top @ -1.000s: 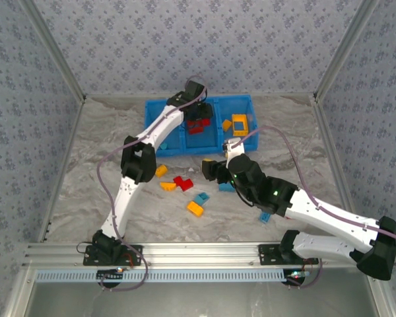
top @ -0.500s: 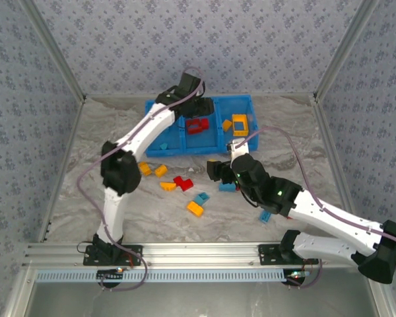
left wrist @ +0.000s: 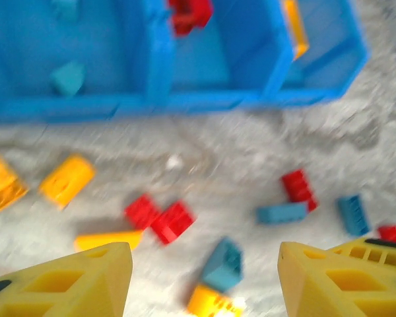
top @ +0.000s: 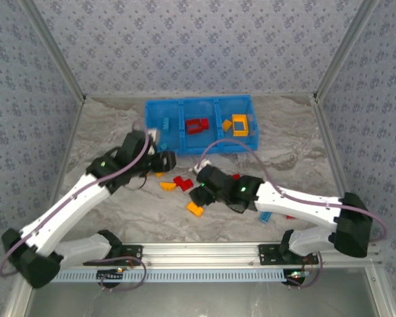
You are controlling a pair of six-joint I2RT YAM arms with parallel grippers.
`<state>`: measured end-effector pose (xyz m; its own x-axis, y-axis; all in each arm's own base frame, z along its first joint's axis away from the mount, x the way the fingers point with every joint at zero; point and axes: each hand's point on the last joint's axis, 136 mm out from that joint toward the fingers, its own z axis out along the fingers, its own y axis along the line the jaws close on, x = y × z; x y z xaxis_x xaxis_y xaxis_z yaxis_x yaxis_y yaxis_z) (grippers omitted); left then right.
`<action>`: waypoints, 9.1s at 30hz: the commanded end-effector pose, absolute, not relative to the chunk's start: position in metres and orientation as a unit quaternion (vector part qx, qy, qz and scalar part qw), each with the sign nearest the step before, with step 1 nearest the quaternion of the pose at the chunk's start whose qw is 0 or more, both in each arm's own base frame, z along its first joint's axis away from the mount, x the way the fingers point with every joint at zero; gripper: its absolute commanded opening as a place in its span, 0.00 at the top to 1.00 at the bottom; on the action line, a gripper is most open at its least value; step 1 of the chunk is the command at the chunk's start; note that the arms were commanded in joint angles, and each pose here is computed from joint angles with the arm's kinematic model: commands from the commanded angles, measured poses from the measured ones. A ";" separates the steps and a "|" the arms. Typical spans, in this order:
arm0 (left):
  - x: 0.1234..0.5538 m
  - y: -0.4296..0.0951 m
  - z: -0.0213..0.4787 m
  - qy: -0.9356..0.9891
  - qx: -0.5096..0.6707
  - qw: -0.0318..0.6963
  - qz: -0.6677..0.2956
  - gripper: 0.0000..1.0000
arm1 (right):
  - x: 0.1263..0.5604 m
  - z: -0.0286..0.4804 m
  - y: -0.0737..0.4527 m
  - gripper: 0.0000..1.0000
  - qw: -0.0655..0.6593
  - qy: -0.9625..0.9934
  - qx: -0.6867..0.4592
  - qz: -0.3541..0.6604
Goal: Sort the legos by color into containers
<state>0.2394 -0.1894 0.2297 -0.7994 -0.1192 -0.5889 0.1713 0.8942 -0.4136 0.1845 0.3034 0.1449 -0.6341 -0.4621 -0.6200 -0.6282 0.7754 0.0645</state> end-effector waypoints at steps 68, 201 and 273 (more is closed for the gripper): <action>0.195 -0.316 0.259 0.864 0.177 0.381 -0.279 0.26 | 0.465 0.104 0.165 0.70 0.177 0.962 -0.032 0.205; 0.160 -0.093 0.277 0.873 -0.021 0.405 -0.271 0.33 | 0.226 0.119 0.389 0.24 0.204 0.809 -0.541 0.100; 0.201 -0.307 0.269 0.858 0.169 0.331 -0.354 0.35 | 0.459 0.094 0.126 0.74 0.164 0.986 -0.002 0.009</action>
